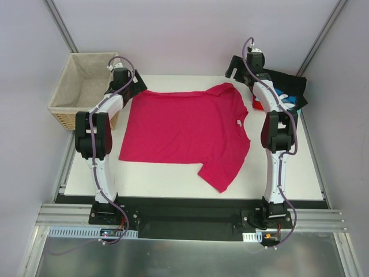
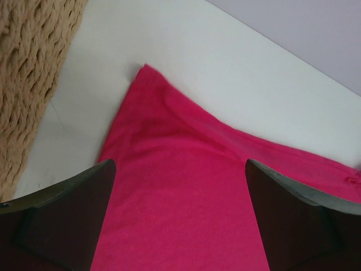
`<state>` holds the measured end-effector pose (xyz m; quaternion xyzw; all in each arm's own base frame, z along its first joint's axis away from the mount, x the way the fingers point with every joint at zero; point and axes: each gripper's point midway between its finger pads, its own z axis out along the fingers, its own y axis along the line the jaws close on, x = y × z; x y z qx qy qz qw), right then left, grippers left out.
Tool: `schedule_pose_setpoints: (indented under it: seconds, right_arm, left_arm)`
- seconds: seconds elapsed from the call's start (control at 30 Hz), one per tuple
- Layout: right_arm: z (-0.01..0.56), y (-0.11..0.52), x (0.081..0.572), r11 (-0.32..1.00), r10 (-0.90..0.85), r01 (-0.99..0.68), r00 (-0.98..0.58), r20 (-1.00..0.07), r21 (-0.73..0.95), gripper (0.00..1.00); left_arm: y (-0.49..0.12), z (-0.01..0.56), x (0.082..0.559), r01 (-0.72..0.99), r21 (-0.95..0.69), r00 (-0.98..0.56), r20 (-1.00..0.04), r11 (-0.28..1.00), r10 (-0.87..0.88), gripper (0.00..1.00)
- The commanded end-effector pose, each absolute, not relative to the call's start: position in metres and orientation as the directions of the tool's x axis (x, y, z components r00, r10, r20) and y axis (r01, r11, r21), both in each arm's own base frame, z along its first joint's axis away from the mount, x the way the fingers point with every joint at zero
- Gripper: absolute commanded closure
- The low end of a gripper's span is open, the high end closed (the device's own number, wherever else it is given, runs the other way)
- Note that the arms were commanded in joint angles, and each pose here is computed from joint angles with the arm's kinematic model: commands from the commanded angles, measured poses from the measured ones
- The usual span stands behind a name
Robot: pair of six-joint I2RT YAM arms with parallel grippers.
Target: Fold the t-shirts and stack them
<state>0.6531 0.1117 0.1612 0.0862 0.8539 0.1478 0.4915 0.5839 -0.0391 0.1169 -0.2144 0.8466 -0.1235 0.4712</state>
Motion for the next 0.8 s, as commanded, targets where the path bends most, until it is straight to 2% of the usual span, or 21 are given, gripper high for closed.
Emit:
schedule_pose_setpoints:
  seconds: [0.0,0.07,0.13,0.2,0.23,0.3,0.33,0.43,0.47,0.57,0.77]
  right_arm:
    - [0.258,0.120,0.616,0.943,0.280,-0.066,-0.367,-0.887,0.326,0.03]
    - [0.290,0.136,0.583,0.937,0.271,-0.115,-0.351,-0.896,0.329,0.03]
    - [0.265,0.154,0.545,0.947,0.224,-0.107,-0.459,-0.860,0.304,0.04]
    - [0.275,0.155,0.513,0.956,0.221,-0.069,-0.472,-0.853,0.286,0.03]
    - [0.239,0.163,0.487,0.965,0.187,-0.051,-0.556,-0.810,0.258,0.04]
    - [0.236,0.163,0.453,0.965,0.200,-0.023,-0.577,-0.792,0.261,0.04]
    - [0.206,0.166,0.428,0.974,0.168,-0.011,-0.642,-0.748,0.228,0.04]
    - [0.180,0.165,0.381,0.986,0.130,0.020,-0.711,-0.691,0.165,0.04]
    - [0.154,0.160,0.362,0.991,0.107,0.029,-0.751,-0.651,0.128,0.04]
    - [0.124,0.151,0.325,0.995,0.094,0.047,-0.788,-0.609,0.093,0.04]
    - [0.088,0.142,0.298,0.996,0.087,0.053,-0.824,-0.559,0.076,0.04]
  left_arm:
    - [-0.030,0.201,0.562,-0.223,-0.493,-0.346,-0.766,0.841,-0.541,0.01]
    - [-0.051,0.214,0.550,-0.153,-0.552,-0.382,-0.732,0.820,-0.564,0.01]
    - [-0.069,0.226,0.527,-0.122,-0.594,-0.437,-0.687,0.795,-0.581,0.01]
    - [-0.089,0.221,0.495,-0.129,-0.581,-0.510,-0.656,0.803,-0.556,0.01]
    - [-0.094,0.217,0.483,-0.121,-0.558,-0.538,-0.658,0.821,-0.527,0.01]
    - [-0.108,0.206,0.451,-0.140,-0.497,-0.585,-0.656,0.856,-0.477,0.01]
    - [-0.112,0.194,0.433,-0.160,-0.467,-0.629,-0.631,0.870,-0.455,0.01]
    - [-0.119,0.163,0.386,-0.199,-0.424,-0.696,-0.573,0.883,-0.432,0.01]
    - [-0.117,0.146,0.365,-0.216,-0.408,-0.720,-0.547,0.887,-0.427,0.01]
    - [-0.112,0.109,0.326,-0.257,-0.368,-0.767,-0.485,0.894,-0.420,0.01]
    - [-0.087,0.074,0.300,-0.326,-0.260,-0.775,-0.477,0.909,-0.415,0.01]
